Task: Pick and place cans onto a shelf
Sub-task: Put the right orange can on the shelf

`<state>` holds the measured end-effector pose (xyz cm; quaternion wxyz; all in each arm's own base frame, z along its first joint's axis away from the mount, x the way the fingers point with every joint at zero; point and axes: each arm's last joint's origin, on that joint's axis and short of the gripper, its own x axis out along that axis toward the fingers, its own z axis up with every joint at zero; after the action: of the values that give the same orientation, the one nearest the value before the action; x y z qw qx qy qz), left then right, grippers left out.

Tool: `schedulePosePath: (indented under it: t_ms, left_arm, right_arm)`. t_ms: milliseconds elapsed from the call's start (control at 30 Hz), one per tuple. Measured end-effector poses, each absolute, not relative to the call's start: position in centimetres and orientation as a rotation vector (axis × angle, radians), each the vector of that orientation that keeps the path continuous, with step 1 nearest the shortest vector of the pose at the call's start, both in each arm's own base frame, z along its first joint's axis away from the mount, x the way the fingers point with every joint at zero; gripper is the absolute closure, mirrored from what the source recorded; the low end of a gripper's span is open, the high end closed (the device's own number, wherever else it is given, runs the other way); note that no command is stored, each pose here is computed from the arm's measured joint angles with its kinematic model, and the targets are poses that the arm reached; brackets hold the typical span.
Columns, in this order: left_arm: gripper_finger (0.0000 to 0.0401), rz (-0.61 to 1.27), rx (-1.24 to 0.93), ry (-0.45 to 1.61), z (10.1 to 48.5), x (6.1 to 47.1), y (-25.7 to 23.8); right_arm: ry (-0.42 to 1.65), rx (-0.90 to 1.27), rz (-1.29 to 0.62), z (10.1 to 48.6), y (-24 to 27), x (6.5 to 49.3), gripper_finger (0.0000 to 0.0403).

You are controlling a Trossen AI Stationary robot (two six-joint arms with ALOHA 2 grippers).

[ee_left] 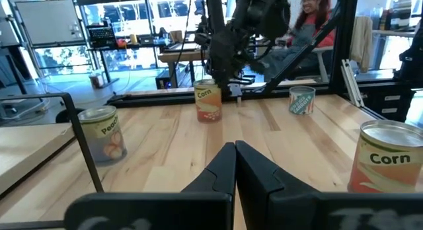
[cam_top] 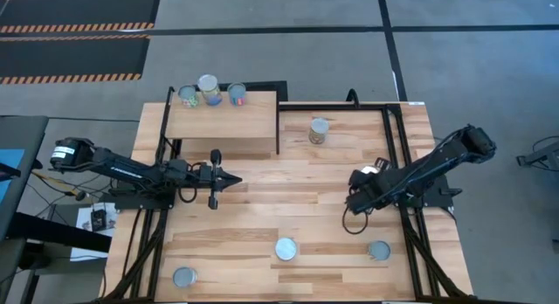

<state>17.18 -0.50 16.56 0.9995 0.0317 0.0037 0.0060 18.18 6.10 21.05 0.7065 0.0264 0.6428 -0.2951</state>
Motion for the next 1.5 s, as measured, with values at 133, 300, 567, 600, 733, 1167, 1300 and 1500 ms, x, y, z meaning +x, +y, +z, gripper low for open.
schedulePosePath:
  t_ms: [133, 300, 567, 600, 733, 1167, 1300, 1500]
  left_arm:
    - [0.0401, 0.012, 0.072, 0.007, 16.6, 17.2, -0.5]
    - [0.0401, 0.015, 0.076, 0.007, 16.6, 17.2, -0.5]
    - [0.0401, 0.014, 0.067, 0.008, 16.6, 17.2, -0.5]
    - [0.0401, 0.014, 0.067, 0.008, 16.6, 17.2, -0.5]
    - [0.0401, 0.014, 0.067, 0.009, 16.6, 17.2, -0.5]
    - [0.0401, 0.014, 0.067, 0.010, 16.5, 17.2, -0.5]
    - [0.0401, 0.014, 0.066, 0.009, 16.6, 17.2, -0.5]
    - [0.0401, 0.013, 0.066, 0.009, 16.6, 17.2, -0.5]
  right_arm:
    - [1.320, 0.093, -0.532, 22.8, 6.6, 20.2, 0.0369]
    - [1.122, 0.028, -0.369, 24.8, 7.6, 23.3, 0.0395]
    - [1.108, -0.154, -0.263, 24.7, 8.7, 29.4, 0.0392]
    - [1.111, -0.176, -0.251, 24.6, 8.7, 30.3, 0.0392]
    - [1.118, -0.247, -0.199, 24.9, 8.3, 33.7, 0.0395]
    - [1.172, -0.361, -0.104, 23.1, 3.4, 42.1, 0.0391]
    - [1.169, -0.336, -0.073, 22.7, 3.0, 43.0, 0.0380]
    - [1.131, -0.331, -0.080, 23.0, 3.1, 43.2, 0.0336]
